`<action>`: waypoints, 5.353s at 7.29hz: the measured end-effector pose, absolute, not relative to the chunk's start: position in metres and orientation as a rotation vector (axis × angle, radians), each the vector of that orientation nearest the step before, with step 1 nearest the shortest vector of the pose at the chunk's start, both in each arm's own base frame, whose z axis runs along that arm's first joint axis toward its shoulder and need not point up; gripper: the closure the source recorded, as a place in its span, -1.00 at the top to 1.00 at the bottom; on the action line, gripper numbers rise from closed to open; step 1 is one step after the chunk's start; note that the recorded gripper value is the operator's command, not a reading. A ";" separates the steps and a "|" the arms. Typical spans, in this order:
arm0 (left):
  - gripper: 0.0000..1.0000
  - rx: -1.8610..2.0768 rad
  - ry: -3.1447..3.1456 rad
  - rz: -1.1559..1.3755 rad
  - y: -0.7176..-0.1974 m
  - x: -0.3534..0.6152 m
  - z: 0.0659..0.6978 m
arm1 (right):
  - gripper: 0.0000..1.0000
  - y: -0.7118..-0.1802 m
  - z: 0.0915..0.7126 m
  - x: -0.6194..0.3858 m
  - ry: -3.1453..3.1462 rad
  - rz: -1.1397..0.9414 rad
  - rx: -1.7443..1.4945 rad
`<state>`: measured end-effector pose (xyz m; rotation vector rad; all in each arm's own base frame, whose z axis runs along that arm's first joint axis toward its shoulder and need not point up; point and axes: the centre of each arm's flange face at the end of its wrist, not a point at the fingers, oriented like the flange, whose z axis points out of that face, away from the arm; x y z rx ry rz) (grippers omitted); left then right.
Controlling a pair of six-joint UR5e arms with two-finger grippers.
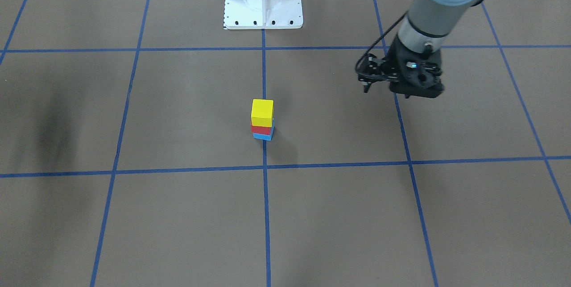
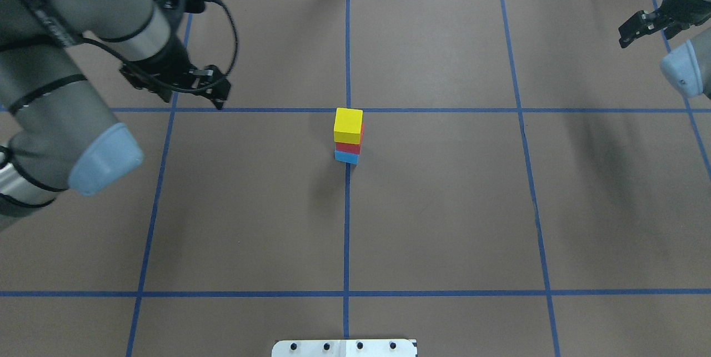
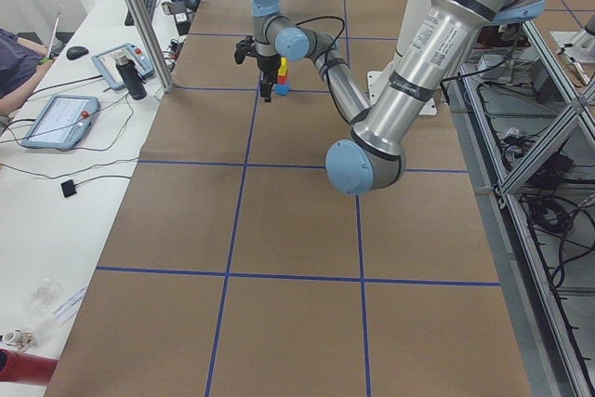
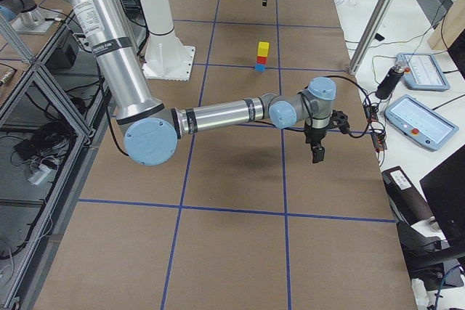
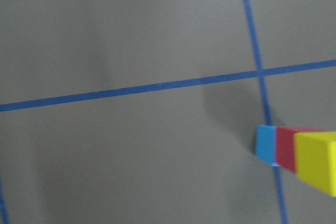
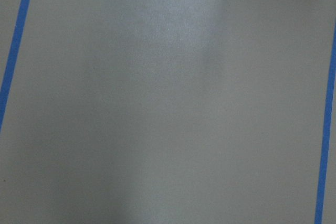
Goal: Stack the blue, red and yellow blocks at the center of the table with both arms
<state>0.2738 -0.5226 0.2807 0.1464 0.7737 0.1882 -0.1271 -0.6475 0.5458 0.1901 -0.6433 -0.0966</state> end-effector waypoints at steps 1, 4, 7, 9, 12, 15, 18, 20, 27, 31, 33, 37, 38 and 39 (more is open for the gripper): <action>0.99 0.171 0.706 0.257 -0.538 0.211 0.343 | 0.98 -0.640 0.564 -0.120 -0.646 -0.089 0.190; 0.99 0.134 0.667 0.252 -0.539 0.037 0.478 | 0.99 -0.616 0.598 -0.052 -0.782 -0.021 0.129; 0.99 0.083 0.686 0.232 -0.535 -0.053 0.580 | 0.99 -0.564 0.638 0.025 -0.818 0.014 0.125; 0.99 0.084 0.685 0.204 -0.537 -0.072 0.621 | 0.99 -0.517 0.646 0.037 -0.824 0.033 0.113; 0.99 0.066 0.689 0.179 -0.536 -0.081 0.655 | 0.99 -0.475 0.651 0.046 -0.846 0.051 0.102; 0.99 0.044 0.693 0.154 -0.534 -0.081 0.673 | 0.99 -0.457 0.659 0.050 -0.849 0.064 0.092; 0.99 0.062 0.721 0.023 -0.507 -0.078 0.654 | 0.99 -0.450 0.669 0.050 -0.841 0.072 0.074; 0.99 0.067 0.746 -0.028 -0.491 -0.074 0.641 | 0.99 -0.449 0.671 0.050 -0.838 0.075 0.070; 0.99 0.065 0.752 -0.049 -0.492 -0.069 0.634 | 0.99 -0.450 0.661 0.062 -0.846 0.098 0.087; 0.99 0.065 0.751 -0.048 -0.492 -0.069 0.634 | 0.99 -0.445 0.627 0.056 -0.810 0.092 0.028; 0.99 0.064 0.752 -0.048 -0.491 -0.069 0.635 | 0.99 -0.444 0.630 0.056 -0.754 0.053 0.027; 0.99 0.062 0.752 -0.047 -0.491 -0.068 0.635 | 0.99 -0.441 0.633 0.067 -0.741 0.058 0.015; 0.99 0.062 0.751 -0.047 -0.491 -0.068 0.635 | 0.99 -0.441 0.633 0.068 -0.740 0.059 0.014; 0.99 0.062 0.752 -0.047 -0.491 -0.068 0.635 | 0.99 -0.442 0.633 0.068 -0.739 0.059 0.015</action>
